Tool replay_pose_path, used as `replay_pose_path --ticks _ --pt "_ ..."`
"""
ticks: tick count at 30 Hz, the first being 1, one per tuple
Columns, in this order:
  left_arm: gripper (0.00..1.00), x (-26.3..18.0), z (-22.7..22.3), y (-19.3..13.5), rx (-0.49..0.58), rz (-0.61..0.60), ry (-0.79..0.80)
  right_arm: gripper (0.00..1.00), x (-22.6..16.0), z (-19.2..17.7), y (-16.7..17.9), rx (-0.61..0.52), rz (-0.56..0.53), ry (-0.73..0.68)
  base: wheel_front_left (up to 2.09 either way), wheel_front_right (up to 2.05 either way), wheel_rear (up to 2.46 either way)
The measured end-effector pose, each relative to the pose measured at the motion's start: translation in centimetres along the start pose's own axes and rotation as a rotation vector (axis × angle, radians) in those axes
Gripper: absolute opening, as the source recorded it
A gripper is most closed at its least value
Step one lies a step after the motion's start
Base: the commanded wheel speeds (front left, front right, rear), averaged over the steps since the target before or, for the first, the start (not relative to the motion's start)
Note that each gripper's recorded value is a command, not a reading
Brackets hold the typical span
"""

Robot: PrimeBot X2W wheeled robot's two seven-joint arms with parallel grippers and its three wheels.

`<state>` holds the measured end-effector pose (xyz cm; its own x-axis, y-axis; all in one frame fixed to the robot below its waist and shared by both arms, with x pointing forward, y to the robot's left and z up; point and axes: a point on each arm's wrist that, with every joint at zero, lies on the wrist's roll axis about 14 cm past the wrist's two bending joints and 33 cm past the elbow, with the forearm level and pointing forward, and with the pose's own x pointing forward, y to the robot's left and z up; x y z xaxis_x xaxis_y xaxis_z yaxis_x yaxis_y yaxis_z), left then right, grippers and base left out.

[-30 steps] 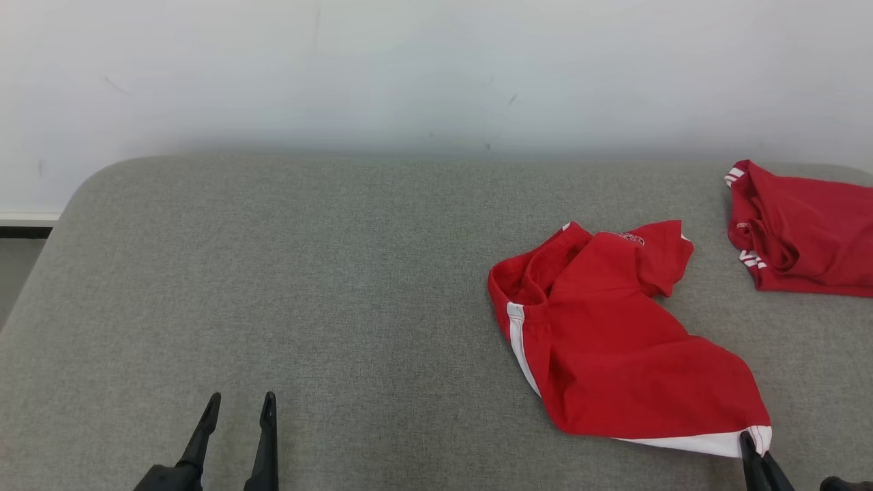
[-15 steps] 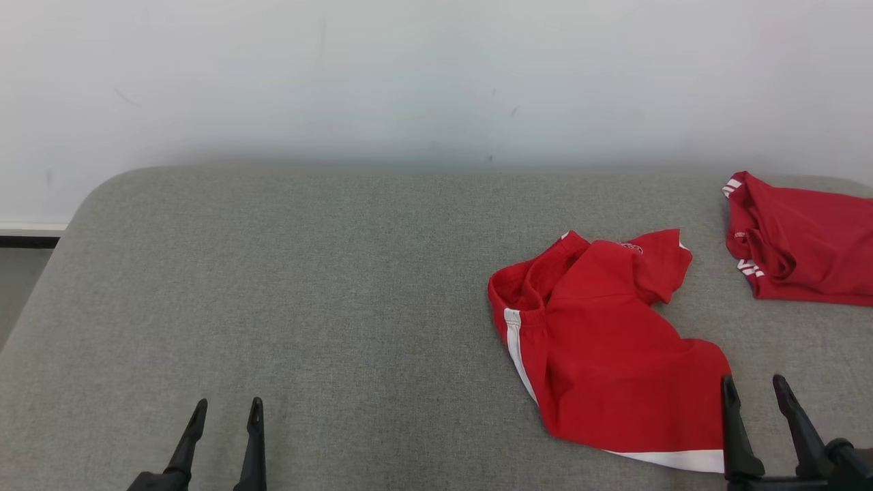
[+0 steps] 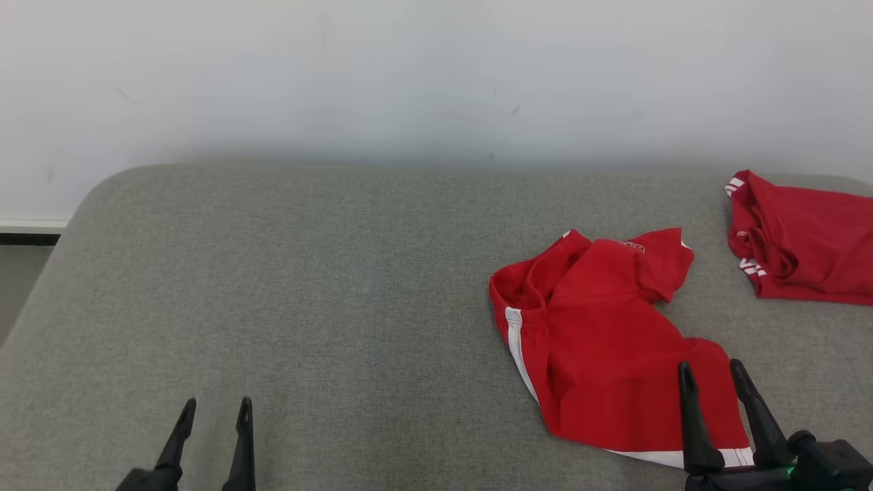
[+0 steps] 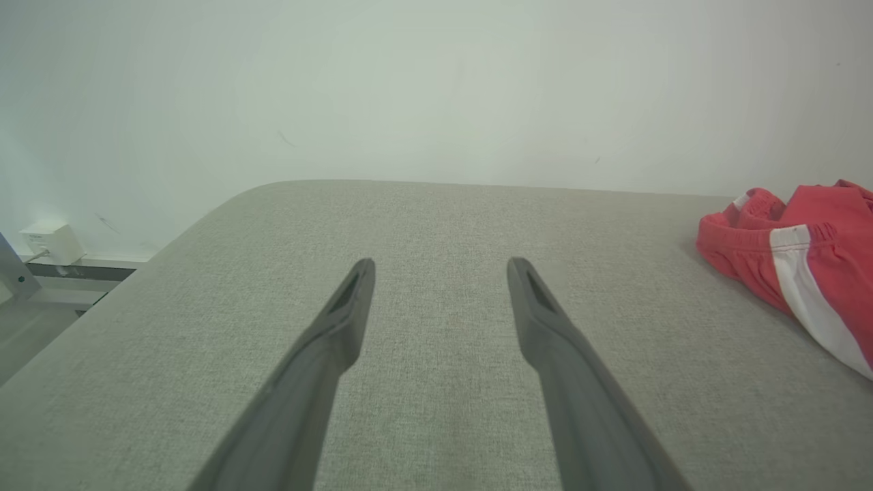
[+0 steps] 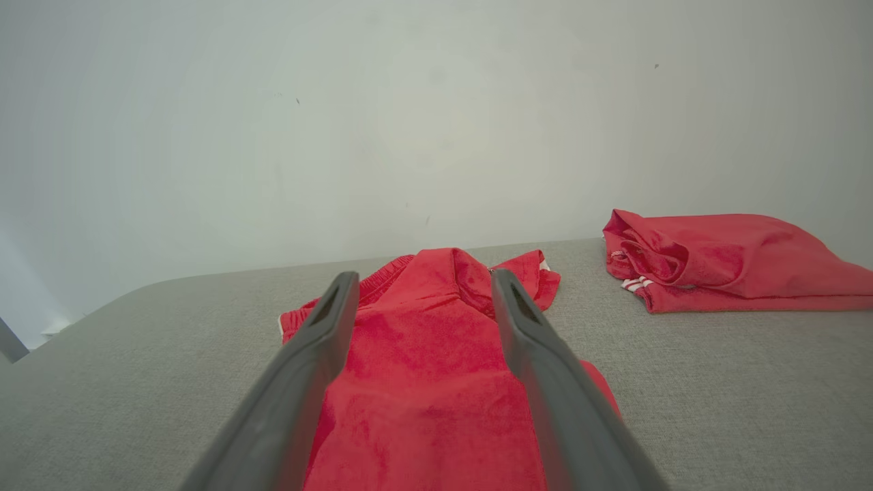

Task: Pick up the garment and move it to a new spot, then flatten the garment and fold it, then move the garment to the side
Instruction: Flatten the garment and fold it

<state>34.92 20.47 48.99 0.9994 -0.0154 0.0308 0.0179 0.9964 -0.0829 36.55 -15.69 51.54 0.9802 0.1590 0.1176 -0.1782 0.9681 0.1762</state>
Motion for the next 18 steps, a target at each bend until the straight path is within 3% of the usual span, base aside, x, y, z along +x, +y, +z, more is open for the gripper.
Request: replay_pose_path --ticks 8,18 --pt "1.00 4.7 3.2 -2.0 0.098 -0.151 -0.075 1.00 0.6 0.1 -0.7 -0.002 -0.020 -0.005 0.00 0.00 0.00" --pt "1.00 12.4 7.4 -10.0 0.205 -0.478 -0.099 1.00 0.3 -0.5 -2.8 0.018 -0.102 0.009 0.00 0.00 0.00"
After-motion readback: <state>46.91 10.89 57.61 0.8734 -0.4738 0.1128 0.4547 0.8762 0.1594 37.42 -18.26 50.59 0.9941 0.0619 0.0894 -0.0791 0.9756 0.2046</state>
